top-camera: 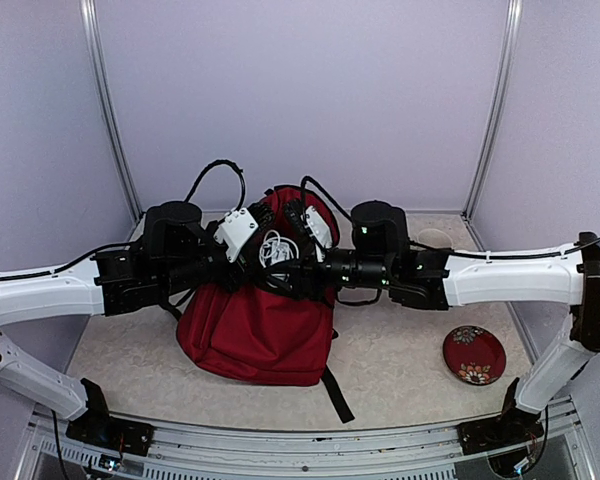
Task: Pack the student bag
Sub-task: Place the charger in the lower front pocket of the bag.
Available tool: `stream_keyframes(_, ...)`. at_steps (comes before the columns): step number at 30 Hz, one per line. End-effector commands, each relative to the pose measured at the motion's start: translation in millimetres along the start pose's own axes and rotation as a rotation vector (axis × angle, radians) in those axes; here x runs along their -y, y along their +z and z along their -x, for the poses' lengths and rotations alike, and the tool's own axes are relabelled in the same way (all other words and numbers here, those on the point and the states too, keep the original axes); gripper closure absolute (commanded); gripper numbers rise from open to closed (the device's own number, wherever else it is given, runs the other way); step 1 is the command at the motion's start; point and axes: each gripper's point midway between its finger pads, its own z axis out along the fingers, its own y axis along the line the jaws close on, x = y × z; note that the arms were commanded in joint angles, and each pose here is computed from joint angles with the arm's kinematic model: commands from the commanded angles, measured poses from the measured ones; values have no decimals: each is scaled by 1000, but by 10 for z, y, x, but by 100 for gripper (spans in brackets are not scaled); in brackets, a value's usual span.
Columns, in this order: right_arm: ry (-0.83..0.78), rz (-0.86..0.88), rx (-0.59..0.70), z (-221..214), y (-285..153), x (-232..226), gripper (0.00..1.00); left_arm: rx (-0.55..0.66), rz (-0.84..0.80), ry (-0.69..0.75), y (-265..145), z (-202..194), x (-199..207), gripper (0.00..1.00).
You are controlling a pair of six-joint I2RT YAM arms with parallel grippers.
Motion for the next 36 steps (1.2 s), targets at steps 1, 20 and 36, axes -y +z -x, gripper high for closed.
stream_keyframes(1, 2, -10, -207, -640, -98, 0, 78, 243, 9, -61, -189, 754, -175, 100)
stream_keyframes(20, 28, -74, -467, -169, -182, 64, 5, 249, -14, -66, -197, 773, -150, 100)
stream_keyframes(36, 324, -70, -420, -209, -600, 91, 60, 244, -18, -63, -179, 759, -137, 100)
